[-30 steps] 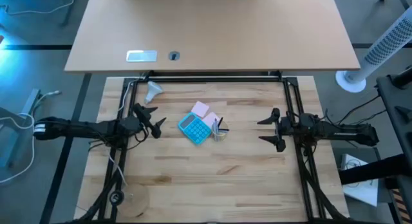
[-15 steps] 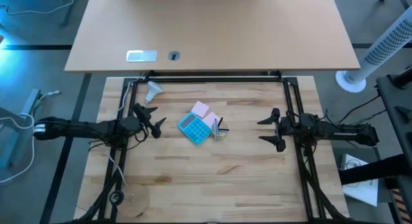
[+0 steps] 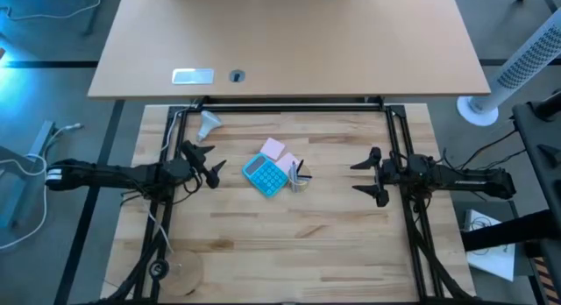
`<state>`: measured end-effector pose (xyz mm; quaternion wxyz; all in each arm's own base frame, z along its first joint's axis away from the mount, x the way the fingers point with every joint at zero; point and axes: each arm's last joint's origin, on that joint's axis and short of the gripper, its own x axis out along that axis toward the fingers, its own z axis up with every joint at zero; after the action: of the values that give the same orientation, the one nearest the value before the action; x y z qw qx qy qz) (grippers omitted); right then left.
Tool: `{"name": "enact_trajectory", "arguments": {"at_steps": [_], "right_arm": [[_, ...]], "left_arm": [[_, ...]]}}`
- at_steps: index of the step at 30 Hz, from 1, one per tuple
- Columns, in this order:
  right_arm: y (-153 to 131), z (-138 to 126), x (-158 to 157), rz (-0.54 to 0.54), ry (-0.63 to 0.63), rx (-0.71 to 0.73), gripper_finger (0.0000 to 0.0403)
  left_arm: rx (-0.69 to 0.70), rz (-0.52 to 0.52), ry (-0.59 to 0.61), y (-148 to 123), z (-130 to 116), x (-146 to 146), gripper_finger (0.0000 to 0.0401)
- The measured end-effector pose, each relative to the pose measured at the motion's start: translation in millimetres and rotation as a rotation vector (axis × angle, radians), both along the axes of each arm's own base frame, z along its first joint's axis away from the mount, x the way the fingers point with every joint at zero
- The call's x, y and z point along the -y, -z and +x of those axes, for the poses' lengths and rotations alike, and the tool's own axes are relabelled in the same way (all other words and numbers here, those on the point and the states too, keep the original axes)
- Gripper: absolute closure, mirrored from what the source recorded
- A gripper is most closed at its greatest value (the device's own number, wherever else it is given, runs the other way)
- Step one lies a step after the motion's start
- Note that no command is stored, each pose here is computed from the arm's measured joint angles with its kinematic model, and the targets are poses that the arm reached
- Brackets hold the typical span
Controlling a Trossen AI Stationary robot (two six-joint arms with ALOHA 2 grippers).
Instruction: Screw lightbulb
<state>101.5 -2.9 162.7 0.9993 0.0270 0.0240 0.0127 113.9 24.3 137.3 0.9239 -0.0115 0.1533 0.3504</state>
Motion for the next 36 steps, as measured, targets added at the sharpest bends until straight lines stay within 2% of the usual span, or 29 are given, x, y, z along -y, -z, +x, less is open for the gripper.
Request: {"name": "enact_trajectory", "arguments": {"at_steps": [25, 31, 36], "right_arm": [[0.0, 0.0, 0.0, 0.0, 0.0, 0.0, 0.0094], [0.0, 0.0, 0.0, 0.0, 0.0, 0.0, 0.0094], [0.0, 0.0, 0.0, 0.0, 0.0, 0.0, 0.0094]], "left_arm": [[0.005, -0.002, -0.001, -0.2, 0.1, 0.0, 0.0085], [0.326, -0.233, -0.017, -11.5, 4.7, 1.2, 0.0085], [0.499, -0.3, -0.021, -22.0, 6.6, 1.0, 0.0085]]}}
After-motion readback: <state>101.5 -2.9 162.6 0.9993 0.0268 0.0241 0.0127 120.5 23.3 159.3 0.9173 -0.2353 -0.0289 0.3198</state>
